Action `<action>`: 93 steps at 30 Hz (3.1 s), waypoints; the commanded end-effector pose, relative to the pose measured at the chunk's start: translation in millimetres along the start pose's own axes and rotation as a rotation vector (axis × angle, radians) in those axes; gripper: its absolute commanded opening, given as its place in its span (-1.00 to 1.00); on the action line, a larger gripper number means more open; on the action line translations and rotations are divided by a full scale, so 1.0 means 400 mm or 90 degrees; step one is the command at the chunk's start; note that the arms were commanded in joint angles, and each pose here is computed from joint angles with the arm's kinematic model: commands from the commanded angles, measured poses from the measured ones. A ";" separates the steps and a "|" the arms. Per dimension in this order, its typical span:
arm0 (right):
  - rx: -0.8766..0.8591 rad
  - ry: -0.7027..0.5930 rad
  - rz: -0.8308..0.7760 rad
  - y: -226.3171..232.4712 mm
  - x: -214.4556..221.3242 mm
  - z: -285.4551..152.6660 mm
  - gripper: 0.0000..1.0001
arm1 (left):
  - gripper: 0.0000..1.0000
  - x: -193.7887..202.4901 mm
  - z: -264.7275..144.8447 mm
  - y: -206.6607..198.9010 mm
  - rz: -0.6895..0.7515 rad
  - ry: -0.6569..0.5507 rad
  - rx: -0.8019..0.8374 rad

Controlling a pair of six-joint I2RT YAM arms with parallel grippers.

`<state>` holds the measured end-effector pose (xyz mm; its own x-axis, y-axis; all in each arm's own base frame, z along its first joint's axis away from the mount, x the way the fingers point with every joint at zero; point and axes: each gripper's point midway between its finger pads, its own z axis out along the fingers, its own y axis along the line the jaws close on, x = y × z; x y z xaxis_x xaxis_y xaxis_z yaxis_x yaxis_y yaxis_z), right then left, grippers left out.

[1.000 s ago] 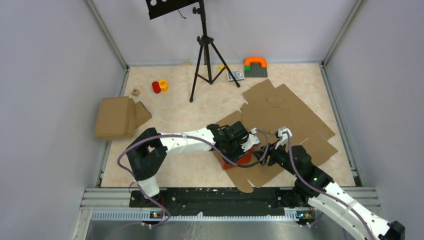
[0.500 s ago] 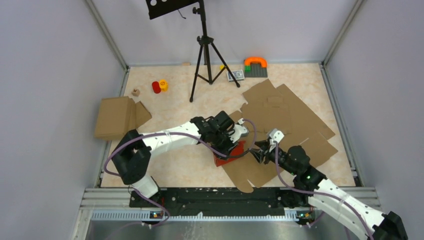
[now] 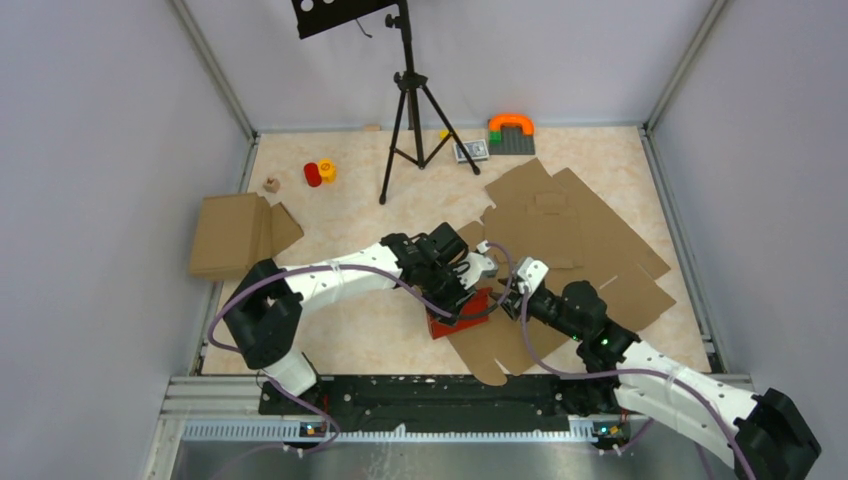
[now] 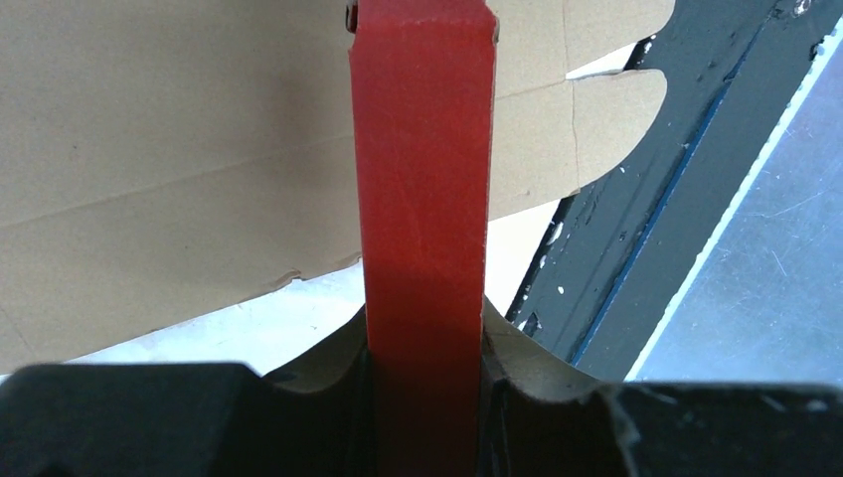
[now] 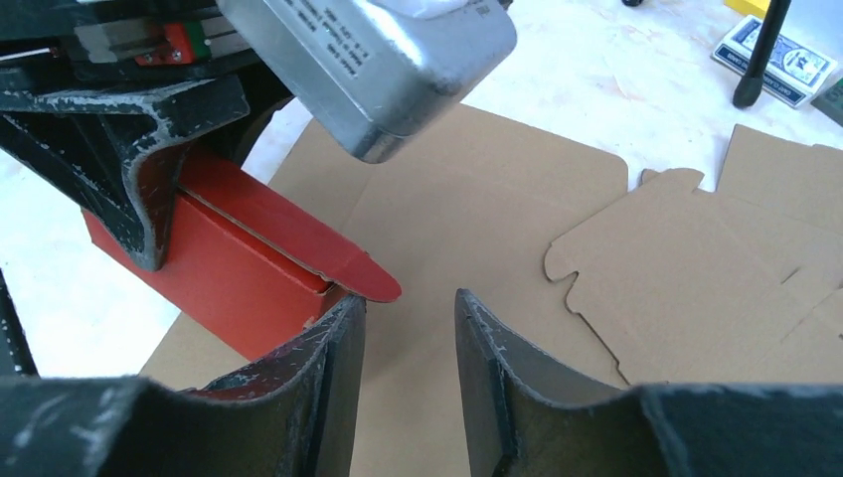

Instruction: Fold the paper box

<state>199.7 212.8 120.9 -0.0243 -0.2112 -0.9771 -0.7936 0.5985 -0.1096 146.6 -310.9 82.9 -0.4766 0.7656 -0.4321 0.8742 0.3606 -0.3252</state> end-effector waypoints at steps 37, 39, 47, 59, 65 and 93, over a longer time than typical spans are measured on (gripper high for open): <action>-0.034 -0.101 0.233 0.045 -0.205 0.023 -1.00 | -0.56 -0.105 -0.030 0.005 0.025 -0.086 -0.060; -0.036 -0.090 0.238 0.048 -0.199 0.029 -1.00 | -0.57 -0.104 -0.023 0.008 0.024 -0.081 -0.063; -0.033 -0.047 0.261 0.054 -0.169 0.043 -1.00 | -0.58 -0.100 0.010 0.014 0.029 -0.060 -0.079; -0.010 -0.026 0.273 0.046 -0.140 0.045 -1.00 | -0.60 -0.095 0.072 0.015 0.040 -0.037 -0.072; -0.002 -0.022 0.292 0.042 -0.142 0.048 -1.00 | -0.60 -0.091 0.088 0.008 0.045 -0.028 -0.072; -0.010 -0.061 0.266 0.035 -0.211 0.033 -1.00 | -0.65 -0.040 0.145 -0.039 0.081 0.051 -0.051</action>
<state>199.7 212.6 106.1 -0.4834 -0.0075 -0.8753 -0.5639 0.7675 0.3049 156.4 -336.8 53.4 -0.4924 0.7867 -0.3724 0.8701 0.4553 -0.1886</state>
